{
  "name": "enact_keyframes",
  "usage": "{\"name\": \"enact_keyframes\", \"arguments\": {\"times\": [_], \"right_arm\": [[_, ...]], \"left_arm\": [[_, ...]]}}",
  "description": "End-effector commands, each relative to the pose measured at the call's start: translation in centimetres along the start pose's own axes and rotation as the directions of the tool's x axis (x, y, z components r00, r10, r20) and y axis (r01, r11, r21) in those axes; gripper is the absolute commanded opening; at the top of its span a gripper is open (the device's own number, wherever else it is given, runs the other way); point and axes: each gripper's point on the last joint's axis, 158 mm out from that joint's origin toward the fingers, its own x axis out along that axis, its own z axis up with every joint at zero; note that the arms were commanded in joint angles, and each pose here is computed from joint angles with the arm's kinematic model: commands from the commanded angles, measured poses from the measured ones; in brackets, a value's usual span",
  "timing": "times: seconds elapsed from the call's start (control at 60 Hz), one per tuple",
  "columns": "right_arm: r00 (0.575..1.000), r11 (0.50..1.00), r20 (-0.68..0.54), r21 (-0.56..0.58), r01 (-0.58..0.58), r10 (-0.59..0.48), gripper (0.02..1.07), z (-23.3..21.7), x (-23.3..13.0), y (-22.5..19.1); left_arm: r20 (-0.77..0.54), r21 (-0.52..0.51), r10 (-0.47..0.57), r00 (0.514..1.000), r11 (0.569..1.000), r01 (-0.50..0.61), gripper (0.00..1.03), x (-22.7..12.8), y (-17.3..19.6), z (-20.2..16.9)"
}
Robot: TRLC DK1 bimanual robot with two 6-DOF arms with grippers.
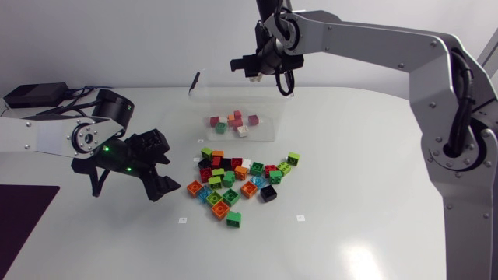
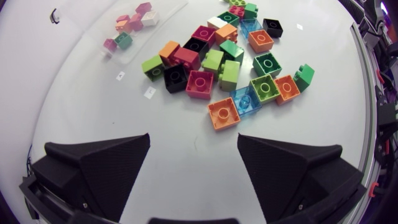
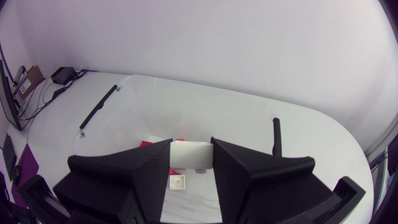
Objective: Place the duplo bricks in the container
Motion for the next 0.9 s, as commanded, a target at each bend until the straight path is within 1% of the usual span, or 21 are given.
{"name": "enact_keyframes", "arguments": {"times": [0.0,0.05,0.067,0.1,0.15,0.2,0.3,0.433,0.617,0.733,0.883], "right_arm": [[1.0,0.999,0.012,-0.032,-0.005,0.005,0.31,-0.4,1.4,0.8],[0.999,0.999,0.038,-0.044,-0.004,0.006,0.32,0.0,1.5,1.0],[0.999,0.999,0.047,-0.052,-0.001,0.003,0.34,0.1,1.5,1.1],[0.998,0.998,0.062,-0.06,0.011,-0.007,0.41,0.3,1.6,1.1],[0.997,0.997,0.083,-0.074,0.012,-0.006,0.58,0.7,1.7,1.4],[0.996,0.997,0.089,-0.076,0.012,-0.006,0.72,0.9,1.7,1.5],[0.996,0.997,0.092,-0.076,0.012,-0.005,0.89,1.2,1.4,1.6],[0.995,0.997,0.099,-0.073,0.014,-0.007,0.95,1.8,-0.5,1.2],[0.995,0.998,0.097,-0.063,0.028,-0.022,0.95,1.7,-3.8,-0.6],[0.995,0.998,0.097,-0.053,0.026,-0.021,0.95,0.6,-6.3,-1.8],[0.998,0.999,0.068,-0.048,0.018,-0.014,0.95,-2.2,-8.2,-3.1]], "left_arm": [[-0.027,0.021,-0.029,0.999,0.999,0.03,0.98,1.0,-1.2,-1.1],[-0.034,0.023,-0.038,0.999,0.999,0.038,0.98,1.3,-1.6,-1.3],[-0.037,0.024,-0.038,0.999,0.999,0.039,0.98,1.5,-1.6,-1.3],[-0.039,0.027,-0.034,0.999,0.999,0.035,0.98,1.7,-1.8,-1.3],[-0.047,0.031,-0.037,0.998,0.999,0.038,0.98,2.1,-2.0,-1.4],[-0.051,0.035,-0.04,0.998,0.999,0.042,0.98,2.5,-2.2,-1.4],[-0.06,0.042,-0.048,0.997,0.998,0.051,0.98,3.5,-2.6,-1.5],[-0.072,0.05,-0.053,0.996,0.997,0.056,0.98,4.8,-3.0,-1.5],[-0.064,0.054,-0.06,0.996,0.997,0.063,0.98,5.9,-3.6,-0.7],[-0.053,0.033,-0.043,0.998,0.998,0.044,0.98,6.6,-2.9,-0.2],[-0.045,0.033,-0.012,0.999,0.999,0.013,0.98,6.8,-2.0,0.2]]}}
